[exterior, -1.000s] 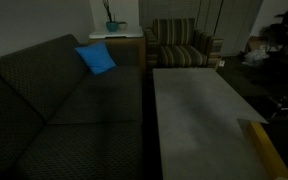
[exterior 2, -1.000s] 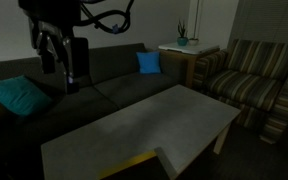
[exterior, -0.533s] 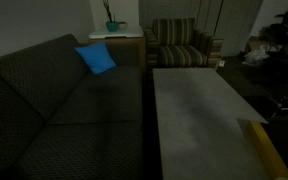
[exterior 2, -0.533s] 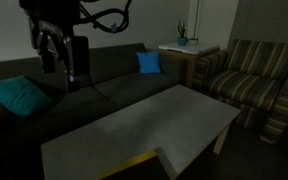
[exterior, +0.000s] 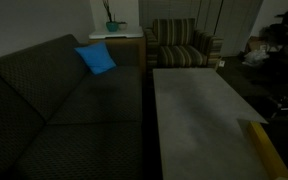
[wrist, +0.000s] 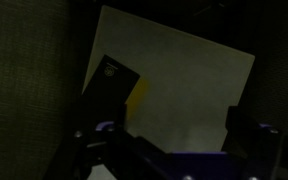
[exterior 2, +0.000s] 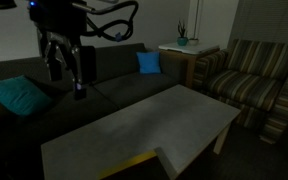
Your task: Open the first page of the book
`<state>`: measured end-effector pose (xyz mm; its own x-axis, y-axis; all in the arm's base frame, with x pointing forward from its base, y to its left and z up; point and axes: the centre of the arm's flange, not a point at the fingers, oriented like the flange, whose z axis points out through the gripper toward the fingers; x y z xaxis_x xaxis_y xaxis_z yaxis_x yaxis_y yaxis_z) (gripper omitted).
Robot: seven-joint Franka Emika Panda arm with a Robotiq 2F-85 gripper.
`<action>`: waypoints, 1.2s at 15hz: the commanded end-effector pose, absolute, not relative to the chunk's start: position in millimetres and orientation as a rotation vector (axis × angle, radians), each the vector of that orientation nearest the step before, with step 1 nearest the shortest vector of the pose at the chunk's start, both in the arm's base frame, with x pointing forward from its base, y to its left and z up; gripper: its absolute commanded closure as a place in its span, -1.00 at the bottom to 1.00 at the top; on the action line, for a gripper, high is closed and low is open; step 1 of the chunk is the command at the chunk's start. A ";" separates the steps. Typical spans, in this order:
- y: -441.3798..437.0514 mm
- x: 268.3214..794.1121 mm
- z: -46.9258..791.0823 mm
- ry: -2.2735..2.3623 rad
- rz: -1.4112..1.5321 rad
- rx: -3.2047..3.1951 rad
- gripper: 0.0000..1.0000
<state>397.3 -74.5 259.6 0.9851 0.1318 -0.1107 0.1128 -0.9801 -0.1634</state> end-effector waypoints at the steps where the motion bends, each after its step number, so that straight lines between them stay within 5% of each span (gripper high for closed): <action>1: -90.8 416.9 226.6 -0.157 0.251 -2.978 -1.00; 18: -110.3 431.8 168.0 -0.059 0.396 -3.019 -1.00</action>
<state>431.9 -110.2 168.0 0.9654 0.0506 -0.2556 0.0257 -0.9947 -0.0999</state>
